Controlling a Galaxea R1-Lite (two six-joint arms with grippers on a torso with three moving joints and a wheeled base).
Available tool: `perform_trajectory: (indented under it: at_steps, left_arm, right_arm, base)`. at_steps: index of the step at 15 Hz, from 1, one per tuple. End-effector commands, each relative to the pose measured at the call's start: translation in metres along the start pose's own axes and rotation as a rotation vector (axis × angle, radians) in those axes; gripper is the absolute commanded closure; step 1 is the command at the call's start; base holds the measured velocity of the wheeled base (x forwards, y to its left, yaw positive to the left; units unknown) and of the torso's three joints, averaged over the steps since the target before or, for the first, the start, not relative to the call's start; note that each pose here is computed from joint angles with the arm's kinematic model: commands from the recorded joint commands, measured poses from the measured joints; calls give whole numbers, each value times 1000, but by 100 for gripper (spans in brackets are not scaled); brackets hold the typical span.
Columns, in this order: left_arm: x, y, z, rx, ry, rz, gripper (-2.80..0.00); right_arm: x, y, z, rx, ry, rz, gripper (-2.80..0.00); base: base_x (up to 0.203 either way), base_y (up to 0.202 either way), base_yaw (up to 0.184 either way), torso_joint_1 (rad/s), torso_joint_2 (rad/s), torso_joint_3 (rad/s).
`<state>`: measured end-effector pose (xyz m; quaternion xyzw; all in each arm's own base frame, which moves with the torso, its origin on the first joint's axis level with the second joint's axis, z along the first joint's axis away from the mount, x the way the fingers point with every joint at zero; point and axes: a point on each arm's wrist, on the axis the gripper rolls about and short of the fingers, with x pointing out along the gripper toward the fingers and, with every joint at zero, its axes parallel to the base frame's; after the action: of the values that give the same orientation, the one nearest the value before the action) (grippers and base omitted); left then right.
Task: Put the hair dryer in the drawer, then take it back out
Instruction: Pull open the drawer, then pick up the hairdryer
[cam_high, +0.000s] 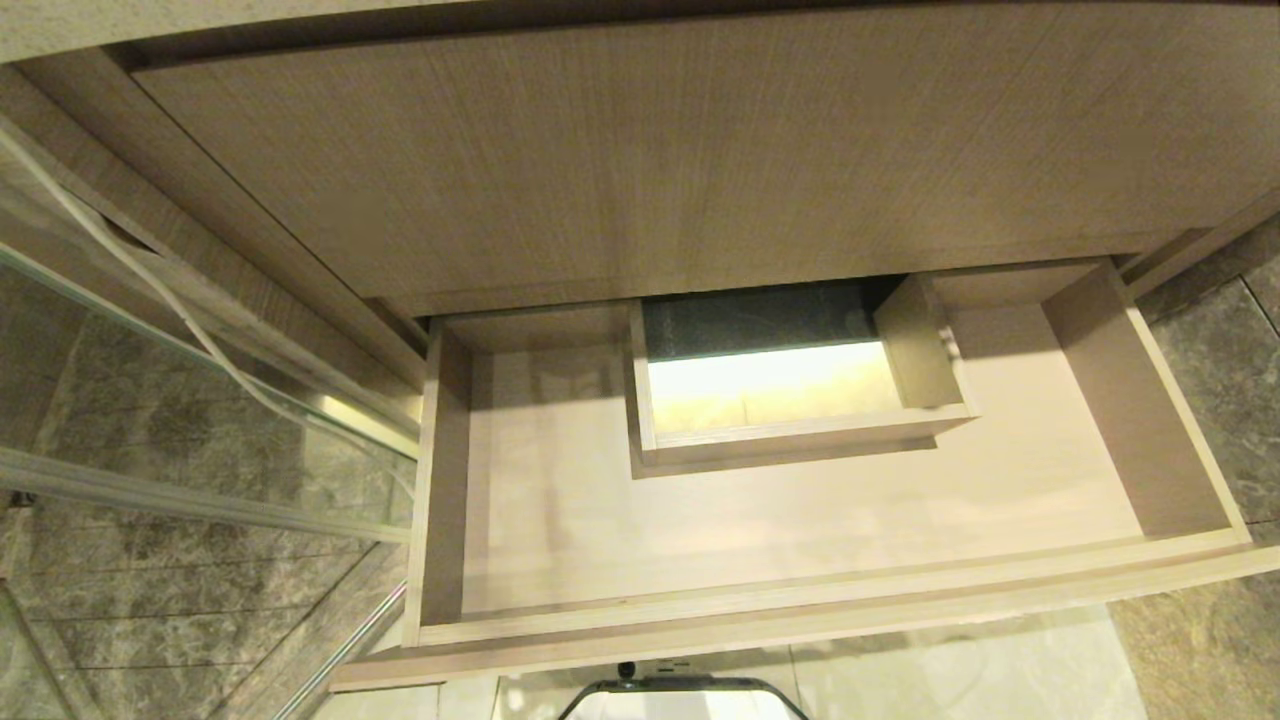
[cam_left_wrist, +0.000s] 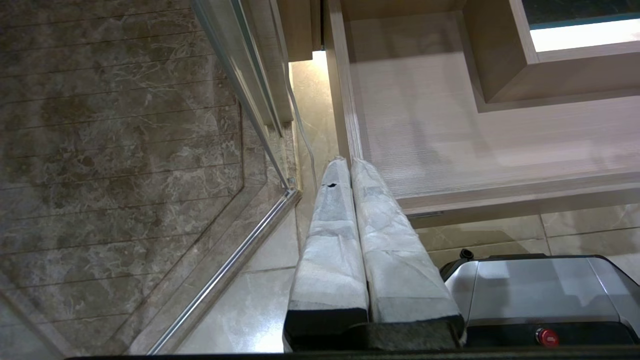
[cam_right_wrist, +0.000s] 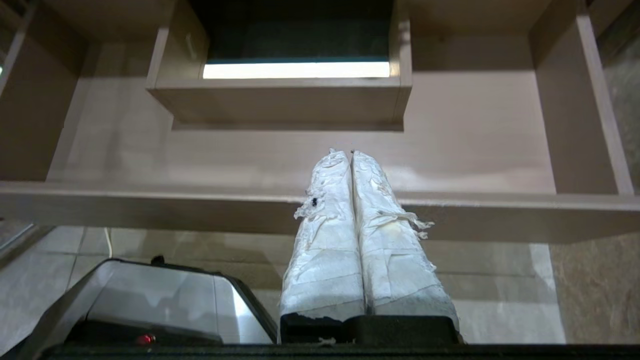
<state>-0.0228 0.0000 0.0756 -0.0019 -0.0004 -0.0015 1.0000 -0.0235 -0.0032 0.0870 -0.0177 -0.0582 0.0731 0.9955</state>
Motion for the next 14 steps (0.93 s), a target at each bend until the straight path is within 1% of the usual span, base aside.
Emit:
perform_trajectory:
  at_steps: [1,3,5,14]
  left_arm:
    - [0,0,0,-1,0,0,0]
    - [0,0,0,-1,1,0,0]
    - [0,0,0,-1,1,0,0]
    - [0,0,0,-1,0,0,0]
  right_arm:
    - [-1,1,-12,-4,3,4,0]
    - [-1,1,-12,-16,3,6,0]
    - [-1,1,-12,-3,3,1,0]
    - [-1,0,-12,-4,3,0,0]
  base:
    - [0,0,0,0,0,0]
    - [0,0,0,0,0,0]
    - [0,0,0,0,0,0]
    - [0,0,0,0,0,0]
